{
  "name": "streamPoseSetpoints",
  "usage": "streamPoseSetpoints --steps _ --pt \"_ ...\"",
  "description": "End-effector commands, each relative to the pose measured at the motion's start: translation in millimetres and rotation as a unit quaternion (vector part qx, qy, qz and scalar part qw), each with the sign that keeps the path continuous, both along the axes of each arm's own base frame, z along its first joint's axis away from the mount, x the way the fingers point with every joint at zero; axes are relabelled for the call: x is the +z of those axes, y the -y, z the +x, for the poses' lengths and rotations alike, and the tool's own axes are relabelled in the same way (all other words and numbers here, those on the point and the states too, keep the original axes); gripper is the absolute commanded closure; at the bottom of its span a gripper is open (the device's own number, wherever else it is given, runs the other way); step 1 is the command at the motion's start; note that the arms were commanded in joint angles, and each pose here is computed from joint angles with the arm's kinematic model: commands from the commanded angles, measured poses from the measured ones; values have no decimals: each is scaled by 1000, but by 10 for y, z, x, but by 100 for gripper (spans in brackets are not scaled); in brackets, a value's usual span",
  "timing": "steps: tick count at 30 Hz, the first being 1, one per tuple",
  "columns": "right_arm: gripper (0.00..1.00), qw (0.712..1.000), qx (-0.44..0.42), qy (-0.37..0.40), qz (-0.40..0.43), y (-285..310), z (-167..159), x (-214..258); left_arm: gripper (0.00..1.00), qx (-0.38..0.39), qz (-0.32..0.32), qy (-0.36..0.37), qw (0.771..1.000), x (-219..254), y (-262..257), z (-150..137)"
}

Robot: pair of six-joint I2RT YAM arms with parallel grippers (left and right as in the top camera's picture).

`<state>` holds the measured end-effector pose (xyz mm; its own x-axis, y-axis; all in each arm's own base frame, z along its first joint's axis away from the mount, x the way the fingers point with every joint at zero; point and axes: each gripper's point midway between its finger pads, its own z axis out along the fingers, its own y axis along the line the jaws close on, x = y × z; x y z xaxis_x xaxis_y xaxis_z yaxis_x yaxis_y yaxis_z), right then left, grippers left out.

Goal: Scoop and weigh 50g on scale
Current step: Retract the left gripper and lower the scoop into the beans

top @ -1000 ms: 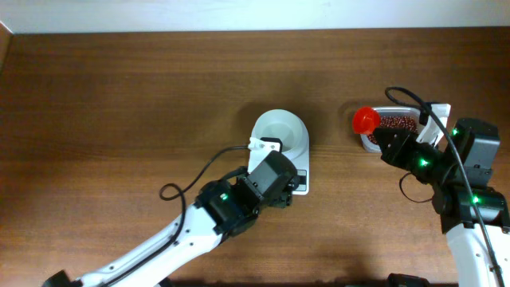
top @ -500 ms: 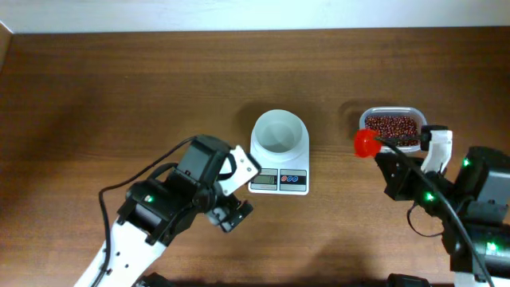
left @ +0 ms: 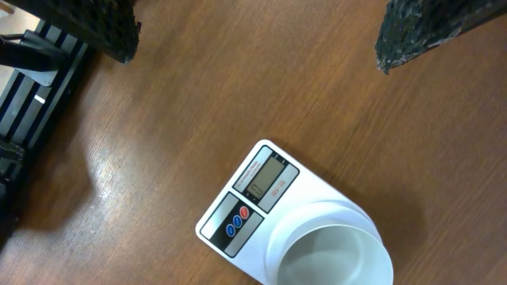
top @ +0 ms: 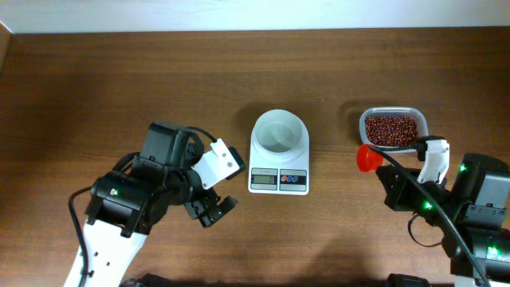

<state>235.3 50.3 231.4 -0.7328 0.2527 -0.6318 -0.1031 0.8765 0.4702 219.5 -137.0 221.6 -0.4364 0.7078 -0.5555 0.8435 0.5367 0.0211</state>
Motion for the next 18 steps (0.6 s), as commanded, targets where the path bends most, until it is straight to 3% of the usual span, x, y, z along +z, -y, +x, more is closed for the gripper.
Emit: streamPoseSetpoints --steps 1,10,18 --pt "96 1000 -1 15 -8 22 16 77 1 1 12 20 1000 46 -44 68" --pt "96 1000 -1 15 -8 22 16 77 1 6 32 27 999 -12 -99 122" --pt "96 1000 -1 15 -8 24 17 77 1 4 42 -9 999 -187 -71 177"
